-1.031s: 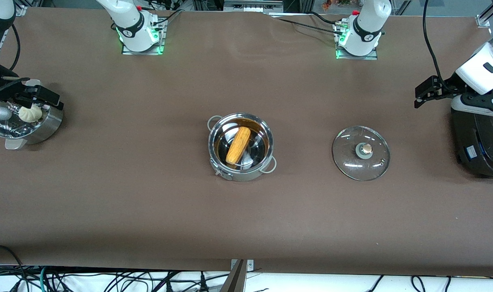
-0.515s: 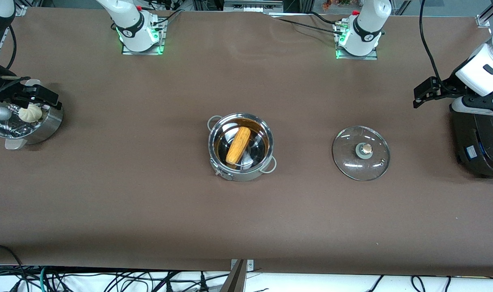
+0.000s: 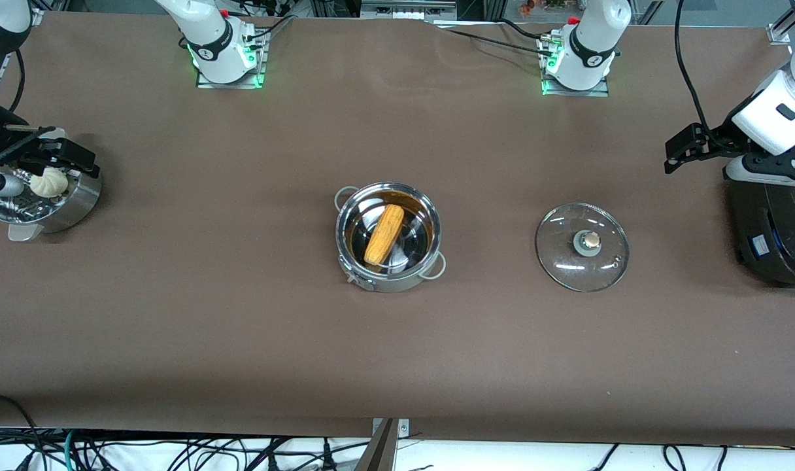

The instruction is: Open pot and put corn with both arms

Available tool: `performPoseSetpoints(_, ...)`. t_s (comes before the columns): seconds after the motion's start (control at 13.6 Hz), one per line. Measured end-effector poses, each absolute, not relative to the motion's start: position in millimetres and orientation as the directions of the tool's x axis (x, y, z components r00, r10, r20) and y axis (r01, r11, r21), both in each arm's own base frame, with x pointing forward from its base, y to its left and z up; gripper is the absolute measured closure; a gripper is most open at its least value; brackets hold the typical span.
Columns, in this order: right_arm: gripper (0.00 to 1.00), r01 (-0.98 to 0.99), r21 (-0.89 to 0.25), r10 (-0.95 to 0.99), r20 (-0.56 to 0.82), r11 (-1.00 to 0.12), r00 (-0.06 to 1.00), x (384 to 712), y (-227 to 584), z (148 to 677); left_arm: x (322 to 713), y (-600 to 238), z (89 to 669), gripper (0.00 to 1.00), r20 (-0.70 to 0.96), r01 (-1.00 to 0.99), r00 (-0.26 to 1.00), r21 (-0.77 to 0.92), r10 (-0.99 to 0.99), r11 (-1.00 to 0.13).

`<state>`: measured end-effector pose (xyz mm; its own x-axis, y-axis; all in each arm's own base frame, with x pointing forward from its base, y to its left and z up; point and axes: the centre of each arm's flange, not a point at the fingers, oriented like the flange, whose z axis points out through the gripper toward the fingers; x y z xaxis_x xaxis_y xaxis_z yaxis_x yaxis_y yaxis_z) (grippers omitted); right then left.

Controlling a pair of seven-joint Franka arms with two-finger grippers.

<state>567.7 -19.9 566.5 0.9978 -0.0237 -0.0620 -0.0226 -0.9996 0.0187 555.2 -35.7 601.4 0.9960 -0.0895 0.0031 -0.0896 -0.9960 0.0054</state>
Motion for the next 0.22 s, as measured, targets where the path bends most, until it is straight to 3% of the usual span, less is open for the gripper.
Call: performPoseSetpoints(0.22,0.00,-0.022,0.019,-0.024,-0.065,-1.000,0.998,568.4,-19.8,564.7,555.2,-35.7,601.4,0.00,0.003,-0.090,0.996,0.005,-0.090,-0.996)
